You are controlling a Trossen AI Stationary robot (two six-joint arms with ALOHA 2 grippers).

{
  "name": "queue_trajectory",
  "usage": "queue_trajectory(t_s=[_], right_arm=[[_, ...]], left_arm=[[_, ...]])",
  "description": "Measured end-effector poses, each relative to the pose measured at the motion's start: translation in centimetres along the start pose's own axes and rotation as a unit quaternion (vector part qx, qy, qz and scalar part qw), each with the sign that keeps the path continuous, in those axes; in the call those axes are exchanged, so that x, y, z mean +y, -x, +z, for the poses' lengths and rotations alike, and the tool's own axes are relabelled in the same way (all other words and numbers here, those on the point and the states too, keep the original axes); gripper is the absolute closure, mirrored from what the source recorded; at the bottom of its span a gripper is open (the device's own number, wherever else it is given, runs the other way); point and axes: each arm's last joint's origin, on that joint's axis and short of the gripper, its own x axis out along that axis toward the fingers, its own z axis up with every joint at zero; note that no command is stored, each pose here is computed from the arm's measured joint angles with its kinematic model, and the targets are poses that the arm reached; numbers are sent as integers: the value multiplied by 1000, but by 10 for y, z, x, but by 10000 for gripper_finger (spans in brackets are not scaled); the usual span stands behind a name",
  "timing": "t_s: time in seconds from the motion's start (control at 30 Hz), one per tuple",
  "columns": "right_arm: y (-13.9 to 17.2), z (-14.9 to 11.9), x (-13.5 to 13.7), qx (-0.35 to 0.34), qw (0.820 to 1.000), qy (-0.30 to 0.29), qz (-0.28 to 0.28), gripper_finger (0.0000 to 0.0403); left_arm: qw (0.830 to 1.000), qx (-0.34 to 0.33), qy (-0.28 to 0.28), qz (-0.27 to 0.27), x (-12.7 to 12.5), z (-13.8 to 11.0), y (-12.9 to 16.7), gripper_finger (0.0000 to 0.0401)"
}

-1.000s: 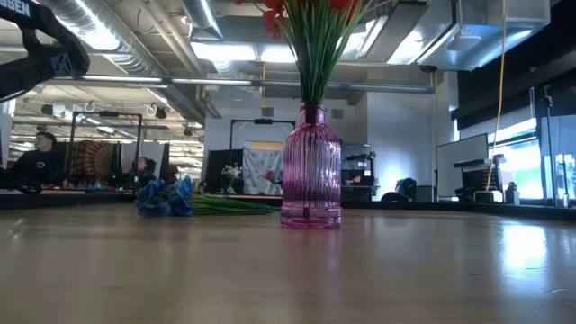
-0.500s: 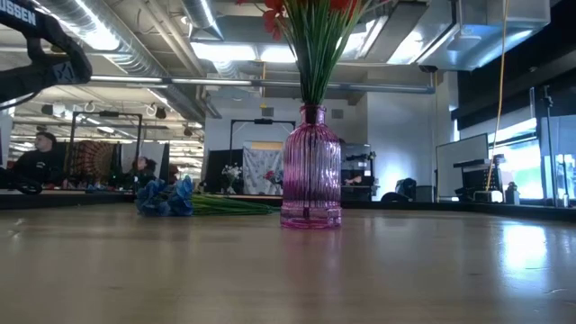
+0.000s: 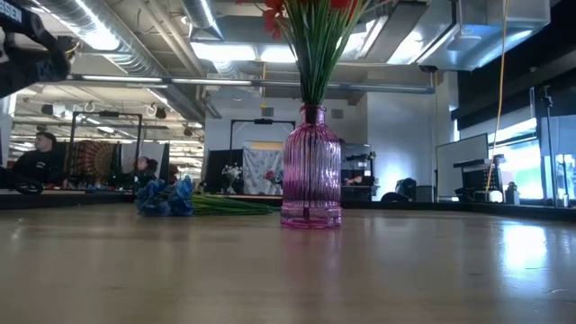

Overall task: Sort flowers into vase by color
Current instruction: Put the blue flowers into the transparent vase

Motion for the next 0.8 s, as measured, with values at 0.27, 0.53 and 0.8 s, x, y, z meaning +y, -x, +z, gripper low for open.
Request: queue_trajectory(t_s=[0.27, 0.53, 0.8], right_arm=[[-28, 58, -51, 41, 995, 84, -47, 91], [-42, 105, -167, 88, 976, 127, -150, 91], [-38, 23, -265, 248, 953, 48, -169, 91]], left_arm=[[981, -139, -94, 101, 2, 27, -14, 381], [948, -237, -41, 207, 11, 50, -27, 382], [935, -262, 1, 241, 16, 54, -36, 370]])
